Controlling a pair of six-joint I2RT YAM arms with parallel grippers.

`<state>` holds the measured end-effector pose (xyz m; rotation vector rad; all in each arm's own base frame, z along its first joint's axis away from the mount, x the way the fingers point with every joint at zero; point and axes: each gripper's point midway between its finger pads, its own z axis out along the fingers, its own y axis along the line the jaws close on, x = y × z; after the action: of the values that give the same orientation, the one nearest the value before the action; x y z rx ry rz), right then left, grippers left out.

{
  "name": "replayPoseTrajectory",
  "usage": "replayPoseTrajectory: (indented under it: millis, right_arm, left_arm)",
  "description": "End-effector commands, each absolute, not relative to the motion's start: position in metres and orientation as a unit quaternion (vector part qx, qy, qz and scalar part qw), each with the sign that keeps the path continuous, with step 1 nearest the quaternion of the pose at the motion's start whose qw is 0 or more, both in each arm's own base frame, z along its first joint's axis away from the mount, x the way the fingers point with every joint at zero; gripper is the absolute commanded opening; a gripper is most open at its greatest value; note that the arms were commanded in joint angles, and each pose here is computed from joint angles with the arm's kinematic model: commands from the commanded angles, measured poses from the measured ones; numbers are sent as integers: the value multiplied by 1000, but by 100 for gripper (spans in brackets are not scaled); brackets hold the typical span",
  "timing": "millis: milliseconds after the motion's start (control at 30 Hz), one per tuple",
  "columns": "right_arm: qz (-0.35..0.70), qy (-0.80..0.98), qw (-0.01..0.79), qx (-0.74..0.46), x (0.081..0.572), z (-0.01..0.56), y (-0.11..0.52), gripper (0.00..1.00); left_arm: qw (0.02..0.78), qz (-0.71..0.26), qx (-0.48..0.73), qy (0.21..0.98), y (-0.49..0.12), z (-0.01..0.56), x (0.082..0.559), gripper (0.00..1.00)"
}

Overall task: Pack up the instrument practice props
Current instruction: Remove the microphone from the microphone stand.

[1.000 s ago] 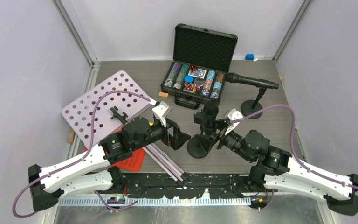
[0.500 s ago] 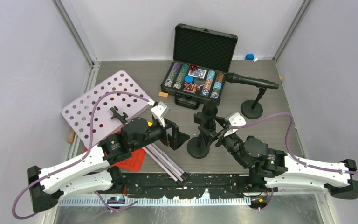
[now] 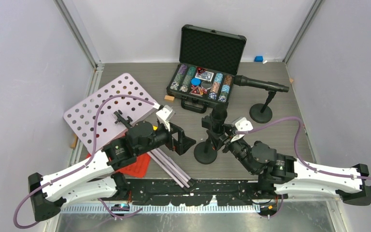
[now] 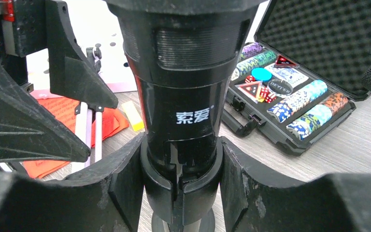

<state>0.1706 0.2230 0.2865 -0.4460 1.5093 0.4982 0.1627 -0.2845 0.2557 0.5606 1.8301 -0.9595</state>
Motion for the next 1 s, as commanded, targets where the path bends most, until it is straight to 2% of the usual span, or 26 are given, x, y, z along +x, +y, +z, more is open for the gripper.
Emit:
replayPoseTrajectory:
  millis: [0, 33, 100, 367, 567, 667, 967]
  right_arm:
    - [250, 659, 679, -204, 163, 300, 220, 18]
    - [250, 657, 680, -210, 162, 298, 219, 7]
    - [256, 645, 681, -233, 156, 298, 217, 1]
    - [251, 609, 669, -345, 139, 296, 210, 0]
    - [296, 602, 613, -418, 124, 287, 228, 0]
    - [328, 597, 583, -443, 121, 282, 237, 0]
    - [385, 595, 549, -443, 159, 289, 243, 0]
  left_arm:
    - [482, -431, 238, 725, -294, 275, 161, 100]
    - [481, -436, 242, 721, -296, 276, 161, 100]
    - [478, -446, 253, 713, -298, 279, 161, 100]
    - [492, -489, 319, 646, -305, 300, 154, 100]
    - [499, -511, 380, 587, -308, 319, 135, 100]
    - [497, -506, 392, 586, -306, 319, 133, 100]
    - [518, -449, 383, 619, -284, 311, 141, 100]
